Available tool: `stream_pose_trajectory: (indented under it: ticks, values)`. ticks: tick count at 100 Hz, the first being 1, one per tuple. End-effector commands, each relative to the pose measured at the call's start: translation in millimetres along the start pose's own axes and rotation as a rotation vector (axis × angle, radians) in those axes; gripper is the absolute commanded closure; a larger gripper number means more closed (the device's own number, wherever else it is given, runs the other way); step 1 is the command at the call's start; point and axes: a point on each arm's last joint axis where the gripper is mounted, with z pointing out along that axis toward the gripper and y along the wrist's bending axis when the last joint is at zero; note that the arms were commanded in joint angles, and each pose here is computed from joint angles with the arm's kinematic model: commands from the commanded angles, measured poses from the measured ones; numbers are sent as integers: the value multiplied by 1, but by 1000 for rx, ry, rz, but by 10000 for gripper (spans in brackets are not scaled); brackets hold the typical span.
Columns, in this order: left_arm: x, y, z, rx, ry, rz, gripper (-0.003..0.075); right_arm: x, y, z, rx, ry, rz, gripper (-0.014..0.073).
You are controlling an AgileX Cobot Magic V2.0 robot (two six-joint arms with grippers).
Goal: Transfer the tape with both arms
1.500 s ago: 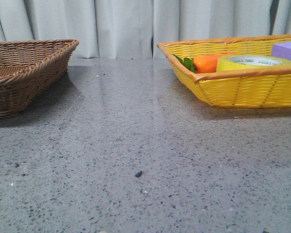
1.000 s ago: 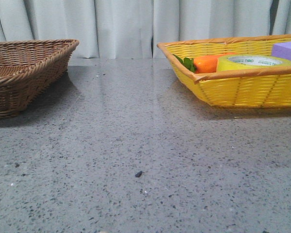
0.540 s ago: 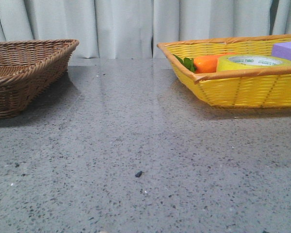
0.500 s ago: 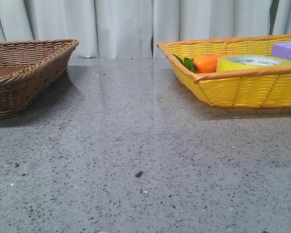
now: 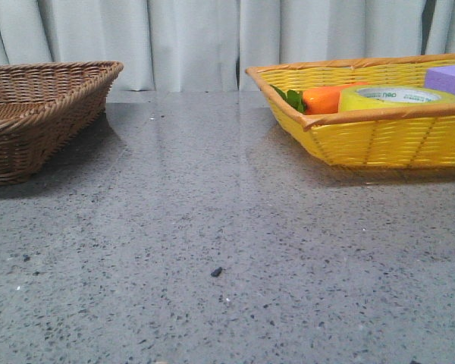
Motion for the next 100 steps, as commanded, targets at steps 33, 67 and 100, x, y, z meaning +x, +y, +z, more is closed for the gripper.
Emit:
stream_pose_trajectory:
  ticks: [33, 67, 100]
  values:
    - [-10, 0, -2, 8, -149, 1, 741, 5, 0, 1, 7, -12, -7, 669]
    - [-15, -1, -3, 14, -212, -23, 741, -1, 0, 0, 6, -74, -7, 669]
    - [-28, 0, -7, 12, -361, -24, 741, -22, 1, -4, -2, -310, -8, 669]
